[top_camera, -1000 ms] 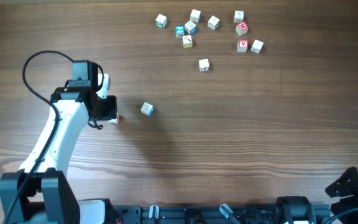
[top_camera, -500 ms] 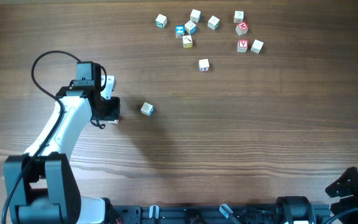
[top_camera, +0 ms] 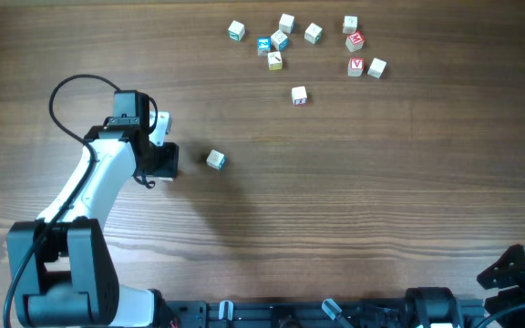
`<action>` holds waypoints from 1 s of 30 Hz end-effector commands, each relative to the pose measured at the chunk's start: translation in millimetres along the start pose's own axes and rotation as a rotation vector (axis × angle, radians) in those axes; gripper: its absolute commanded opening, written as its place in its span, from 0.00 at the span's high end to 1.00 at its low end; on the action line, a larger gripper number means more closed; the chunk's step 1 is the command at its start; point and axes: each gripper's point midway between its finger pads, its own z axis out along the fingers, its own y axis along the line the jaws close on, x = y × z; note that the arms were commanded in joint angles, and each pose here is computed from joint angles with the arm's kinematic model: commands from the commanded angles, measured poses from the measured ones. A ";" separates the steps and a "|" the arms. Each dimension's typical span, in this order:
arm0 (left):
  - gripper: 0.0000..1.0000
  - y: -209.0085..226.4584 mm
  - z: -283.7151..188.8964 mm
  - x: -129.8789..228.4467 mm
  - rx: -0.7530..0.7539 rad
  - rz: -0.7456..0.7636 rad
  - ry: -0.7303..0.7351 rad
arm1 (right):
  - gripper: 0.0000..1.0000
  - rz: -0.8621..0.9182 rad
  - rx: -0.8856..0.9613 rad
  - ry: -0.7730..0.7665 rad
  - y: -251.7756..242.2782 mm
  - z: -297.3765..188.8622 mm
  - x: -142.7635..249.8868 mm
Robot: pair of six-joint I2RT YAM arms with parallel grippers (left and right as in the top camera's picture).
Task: Form a tower
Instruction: 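Reach the left gripper toward the white block marked 3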
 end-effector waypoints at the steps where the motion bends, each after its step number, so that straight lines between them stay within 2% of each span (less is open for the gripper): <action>1: 0.29 -0.7 4.9 1.4 0.012 0.001 0.004 | 0.00 0.013 0.010 -0.018 -2.9 -1.6 -2.8; 2: 0.22 -0.3 4.8 -0.5 0.011 0.001 -0.004 | 0.00 0.013 0.010 -0.018 -2.9 -1.6 -2.7; 3: 0.03 -0.1 4.2 -3.5 0.010 0.001 -0.014 | 0.00 0.013 0.010 -0.018 -2.9 -1.6 -2.8; 4: 0.00 0.2 0.3 -10.4 0.009 -0.003 -0.033 | 0.00 0.013 0.010 -0.019 -2.9 -1.7 -2.8; 6: 0.00 1.8 -16.7 -34.8 0.003 -0.003 -0.103 | 0.00 0.013 0.010 -0.019 -2.9 -1.7 -2.8; 9: 0.00 4.4 -73.4 -94.6 -0.004 -0.037 -0.284 | 0.00 0.013 0.010 -0.019 -2.9 -1.7 -2.8; 13: 0.00 -34.7 -129.9 -129.4 0.147 0.016 -0.380 | 0.00 0.013 0.010 -0.018 -2.9 -1.6 -2.8; 20: 0.00 -105.7 -100.4 -110.1 0.203 0.236 -0.259 | 0.00 0.013 0.010 -0.018 -2.9 -1.6 -2.8; 25: 0.00 -110.5 -36.4 -87.1 0.205 0.235 -0.057 | 0.00 0.013 0.010 -0.018 -2.9 -1.6 -2.8; 28: 0.00 -107.8 -2.1 -62.3 0.203 0.232 0.060 | 0.00 0.013 0.010 -0.018 -2.9 -1.6 -2.8; 30: 0.00 -104.6 12.4 -37.3 0.206 0.290 0.125 | 0.00 0.013 0.010 -0.019 -2.9 -1.7 -2.8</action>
